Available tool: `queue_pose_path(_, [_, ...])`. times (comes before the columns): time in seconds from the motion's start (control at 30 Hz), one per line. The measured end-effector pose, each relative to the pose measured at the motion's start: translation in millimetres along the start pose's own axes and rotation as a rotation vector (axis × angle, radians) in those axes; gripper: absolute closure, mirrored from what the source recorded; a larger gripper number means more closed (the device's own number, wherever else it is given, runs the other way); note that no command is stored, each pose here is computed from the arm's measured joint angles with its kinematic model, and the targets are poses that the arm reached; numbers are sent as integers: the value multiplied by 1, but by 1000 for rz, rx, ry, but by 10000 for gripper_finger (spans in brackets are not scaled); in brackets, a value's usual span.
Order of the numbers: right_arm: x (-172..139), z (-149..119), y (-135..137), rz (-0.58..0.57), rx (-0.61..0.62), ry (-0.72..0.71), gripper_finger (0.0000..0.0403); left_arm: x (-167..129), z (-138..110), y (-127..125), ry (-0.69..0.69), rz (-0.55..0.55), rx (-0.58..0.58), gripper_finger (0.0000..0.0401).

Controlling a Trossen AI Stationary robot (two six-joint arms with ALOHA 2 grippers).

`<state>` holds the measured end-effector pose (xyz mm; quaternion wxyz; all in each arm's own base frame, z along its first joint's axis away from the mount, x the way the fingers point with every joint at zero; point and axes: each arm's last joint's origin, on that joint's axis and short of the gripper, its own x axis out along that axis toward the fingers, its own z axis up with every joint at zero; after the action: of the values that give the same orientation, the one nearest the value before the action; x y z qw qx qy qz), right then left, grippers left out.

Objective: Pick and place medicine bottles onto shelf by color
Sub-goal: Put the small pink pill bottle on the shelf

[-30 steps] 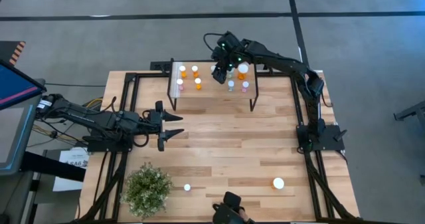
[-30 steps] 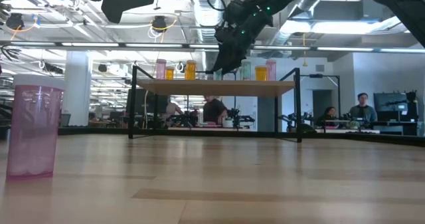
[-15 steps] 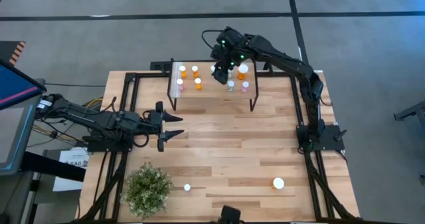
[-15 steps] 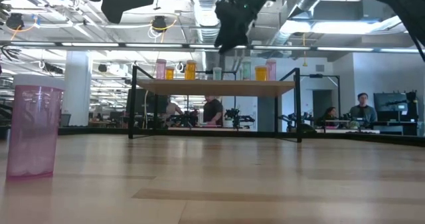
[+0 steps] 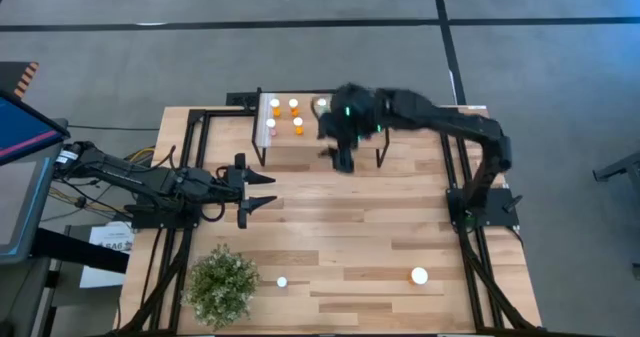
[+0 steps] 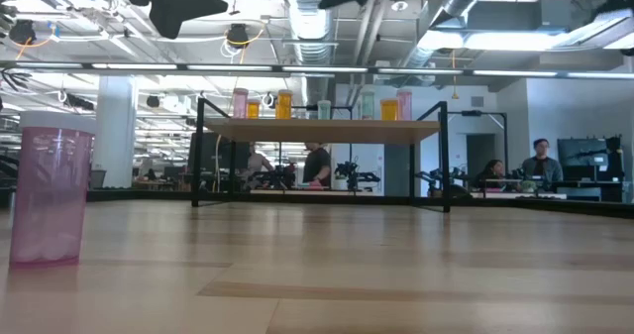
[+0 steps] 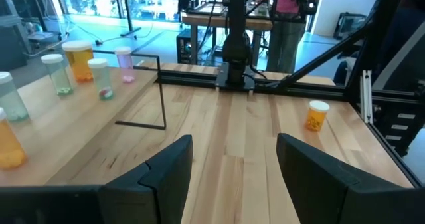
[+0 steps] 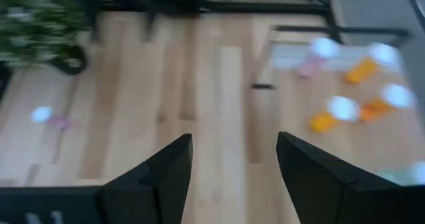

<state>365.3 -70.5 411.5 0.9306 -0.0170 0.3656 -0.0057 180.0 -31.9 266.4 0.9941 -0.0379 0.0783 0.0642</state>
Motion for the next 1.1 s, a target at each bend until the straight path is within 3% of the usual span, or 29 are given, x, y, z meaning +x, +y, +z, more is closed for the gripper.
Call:
queue_pose_path(0.13, [9, -21, 44, 42, -45, -26, 163, 0, 0, 0, 1, 0, 0, 195])
queue_pose_path(0.27, [22, -52, 90, 106, -61, -142, 163, 0, 0, 0, -1, -1, -1, 195])
queue_pose_path(0.43, [51, -89, 149, 241, -114, -302, 163, 0, 2, 0, -23, -4, -8, 195])
queue_pose_path(0.6, [86, -105, 195, 339, -149, -379, 163, 0, 4, -1, -42, -6, -11, 195])
queue_pose_path(0.73, [120, -110, 218, 369, -169, -344, 163, 0, 4, -1, -43, -6, -11, 195])
queue_pose_path(1.1, [196, -101, 245, 483, -141, -263, 162, 0, 4, 0, -36, -6, -9, 195])
